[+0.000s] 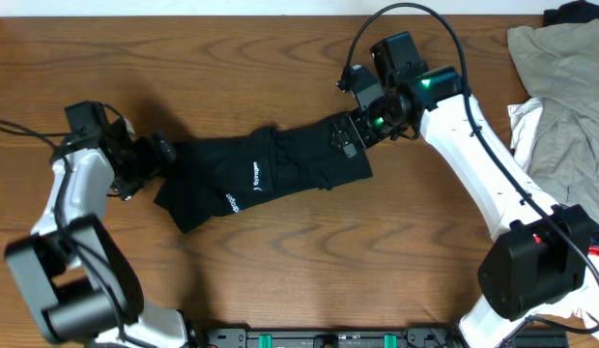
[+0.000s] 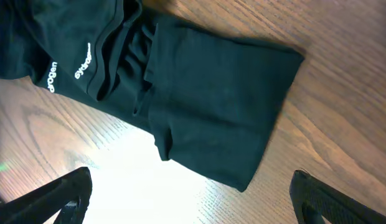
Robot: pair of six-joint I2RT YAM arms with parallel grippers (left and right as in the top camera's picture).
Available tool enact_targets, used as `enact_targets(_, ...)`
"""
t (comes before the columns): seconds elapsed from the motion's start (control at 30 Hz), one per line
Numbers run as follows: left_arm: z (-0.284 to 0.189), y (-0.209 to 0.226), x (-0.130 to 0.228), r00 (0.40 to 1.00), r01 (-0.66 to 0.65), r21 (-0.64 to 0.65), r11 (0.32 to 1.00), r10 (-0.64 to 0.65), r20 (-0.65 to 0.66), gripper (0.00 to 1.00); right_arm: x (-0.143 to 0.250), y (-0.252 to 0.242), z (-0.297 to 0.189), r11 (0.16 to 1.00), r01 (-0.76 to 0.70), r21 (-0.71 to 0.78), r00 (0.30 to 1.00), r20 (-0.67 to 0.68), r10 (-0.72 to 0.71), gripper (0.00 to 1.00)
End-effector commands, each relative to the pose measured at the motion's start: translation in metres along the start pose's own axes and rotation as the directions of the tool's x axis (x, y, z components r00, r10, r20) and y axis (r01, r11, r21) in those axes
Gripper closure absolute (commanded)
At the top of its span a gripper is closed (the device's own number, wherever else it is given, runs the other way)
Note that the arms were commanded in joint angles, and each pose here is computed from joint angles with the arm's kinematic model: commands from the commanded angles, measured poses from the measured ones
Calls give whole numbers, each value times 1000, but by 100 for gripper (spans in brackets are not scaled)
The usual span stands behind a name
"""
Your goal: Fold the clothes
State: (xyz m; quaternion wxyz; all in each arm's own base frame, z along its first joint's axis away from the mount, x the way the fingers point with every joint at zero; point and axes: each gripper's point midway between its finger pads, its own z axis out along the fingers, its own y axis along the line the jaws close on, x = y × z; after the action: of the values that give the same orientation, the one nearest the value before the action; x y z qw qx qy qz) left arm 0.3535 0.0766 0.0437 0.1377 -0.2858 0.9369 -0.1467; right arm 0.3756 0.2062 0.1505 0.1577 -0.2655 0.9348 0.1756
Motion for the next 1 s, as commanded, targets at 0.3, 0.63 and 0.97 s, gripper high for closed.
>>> enact_targets(0.3,52,-12,37,975,70,162,984,-33,-222,22,4,-3,2,1000,2,4,1000,-15,-2,1)
enact_targets(0.63,47,-23,33,978,67,222,973,-20,-208,94,5,-3,2,1000,1,4,1000,-16,-1,1)
enact_targets(0.97,-14,14,3,998,26,-55,998,-29,-54,94,8,-60,-12,965,-222,138,975,25,220,1)
